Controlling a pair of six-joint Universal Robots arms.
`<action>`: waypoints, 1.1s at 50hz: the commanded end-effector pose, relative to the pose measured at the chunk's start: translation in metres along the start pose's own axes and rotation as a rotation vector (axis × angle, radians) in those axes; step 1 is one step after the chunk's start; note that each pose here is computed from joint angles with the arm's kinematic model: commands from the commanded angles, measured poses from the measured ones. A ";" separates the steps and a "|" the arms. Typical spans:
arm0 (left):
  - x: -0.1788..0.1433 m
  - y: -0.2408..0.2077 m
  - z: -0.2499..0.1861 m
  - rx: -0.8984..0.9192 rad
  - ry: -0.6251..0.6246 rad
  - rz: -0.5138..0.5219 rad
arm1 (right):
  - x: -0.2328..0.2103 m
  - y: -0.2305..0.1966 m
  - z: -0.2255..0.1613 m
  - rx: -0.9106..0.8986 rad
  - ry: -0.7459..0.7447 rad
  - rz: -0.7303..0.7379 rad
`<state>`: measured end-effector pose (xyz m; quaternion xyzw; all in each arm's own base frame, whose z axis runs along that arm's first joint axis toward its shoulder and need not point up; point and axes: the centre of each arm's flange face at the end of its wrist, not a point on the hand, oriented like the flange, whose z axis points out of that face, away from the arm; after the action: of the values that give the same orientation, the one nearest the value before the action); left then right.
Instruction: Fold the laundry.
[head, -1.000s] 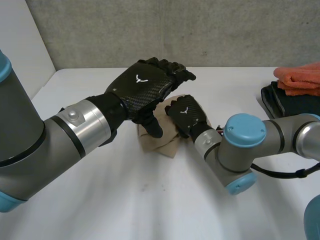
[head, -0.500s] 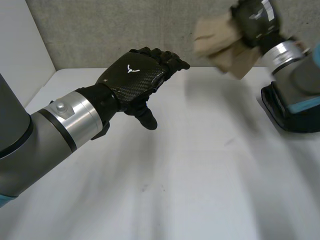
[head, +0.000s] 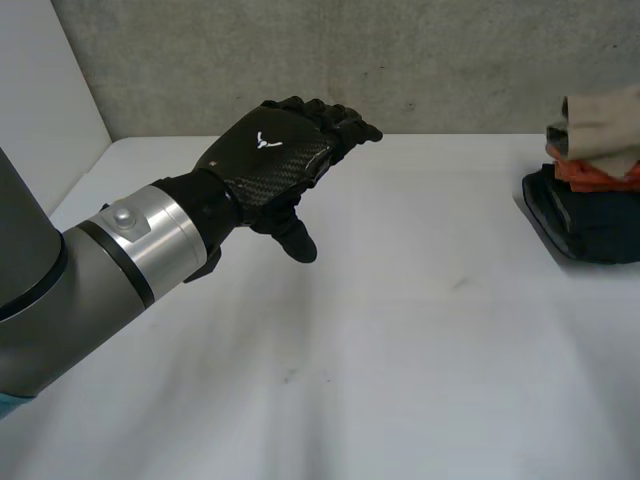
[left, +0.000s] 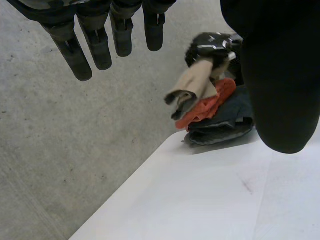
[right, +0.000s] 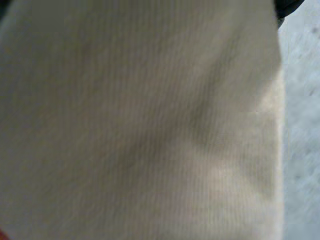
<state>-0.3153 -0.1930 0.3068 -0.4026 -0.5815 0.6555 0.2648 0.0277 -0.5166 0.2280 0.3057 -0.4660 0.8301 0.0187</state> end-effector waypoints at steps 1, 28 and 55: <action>0.001 0.001 0.000 -0.002 0.002 -0.002 | 0.011 0.037 -0.037 -0.054 -0.006 0.097; 0.002 0.004 0.001 -0.012 0.006 -0.007 | 0.036 0.040 -0.050 -0.025 0.078 0.305; 0.002 0.002 0.000 -0.007 0.005 -0.006 | 0.049 0.024 -0.129 -0.462 0.342 0.030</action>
<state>-0.3164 -0.1924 0.3030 -0.4033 -0.5861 0.6502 0.2664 -0.0527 -0.4551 0.1933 0.1678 -0.6130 0.7693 0.0656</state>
